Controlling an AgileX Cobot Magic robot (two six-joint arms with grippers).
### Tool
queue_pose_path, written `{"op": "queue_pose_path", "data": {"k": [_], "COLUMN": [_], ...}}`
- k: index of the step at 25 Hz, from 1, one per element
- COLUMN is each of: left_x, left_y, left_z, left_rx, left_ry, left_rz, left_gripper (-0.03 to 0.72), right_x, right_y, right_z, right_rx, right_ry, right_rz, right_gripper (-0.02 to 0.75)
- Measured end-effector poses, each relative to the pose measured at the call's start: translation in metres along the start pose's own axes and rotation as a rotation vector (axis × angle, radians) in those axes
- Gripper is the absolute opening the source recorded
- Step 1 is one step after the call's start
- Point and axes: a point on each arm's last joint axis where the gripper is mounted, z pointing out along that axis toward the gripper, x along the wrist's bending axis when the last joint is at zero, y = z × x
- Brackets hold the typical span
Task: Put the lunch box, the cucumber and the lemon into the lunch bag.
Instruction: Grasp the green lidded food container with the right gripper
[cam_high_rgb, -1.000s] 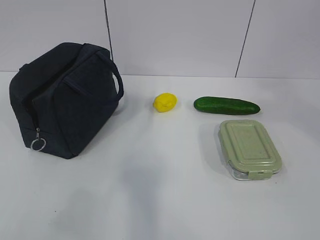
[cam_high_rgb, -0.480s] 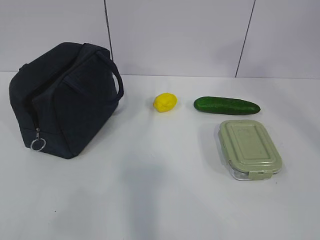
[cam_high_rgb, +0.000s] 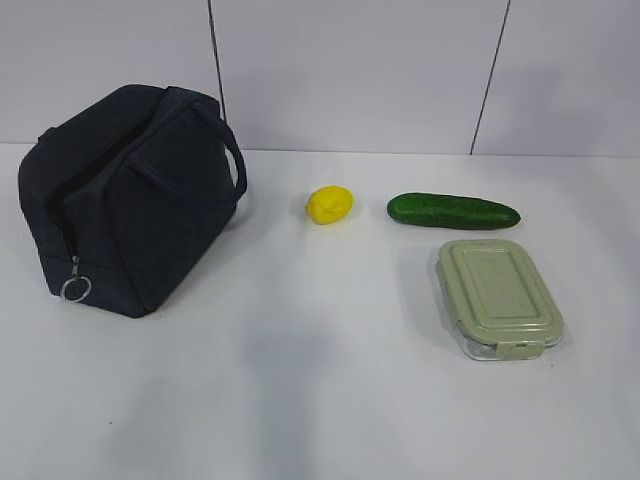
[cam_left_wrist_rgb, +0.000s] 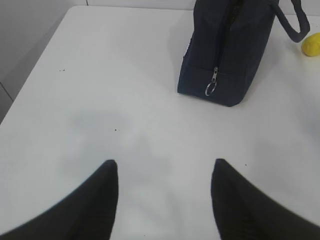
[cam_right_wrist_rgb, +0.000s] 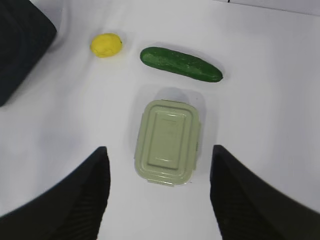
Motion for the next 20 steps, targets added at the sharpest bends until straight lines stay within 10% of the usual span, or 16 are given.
{"op": "queue_pose_path", "data": {"k": [8,20], "left_x": [0.0,0.0], "left_y": [0.0,0.0], "left_z": [0.0,0.0], "left_rx": [0.0,0.0], "left_ry": [0.003,0.003], "left_rz": [0.002,0.002], "left_gripper": [0.414,0.414], "right_x": [-0.09,-0.189], "right_y": [0.013,-0.014], "right_z": [0.038,0.144], "right_rx": [-0.075,0.065], "right_ry": [0.23,0.303], "right_rz": [0.231,0.49], "right_gripper": [0.494,0.494]}}
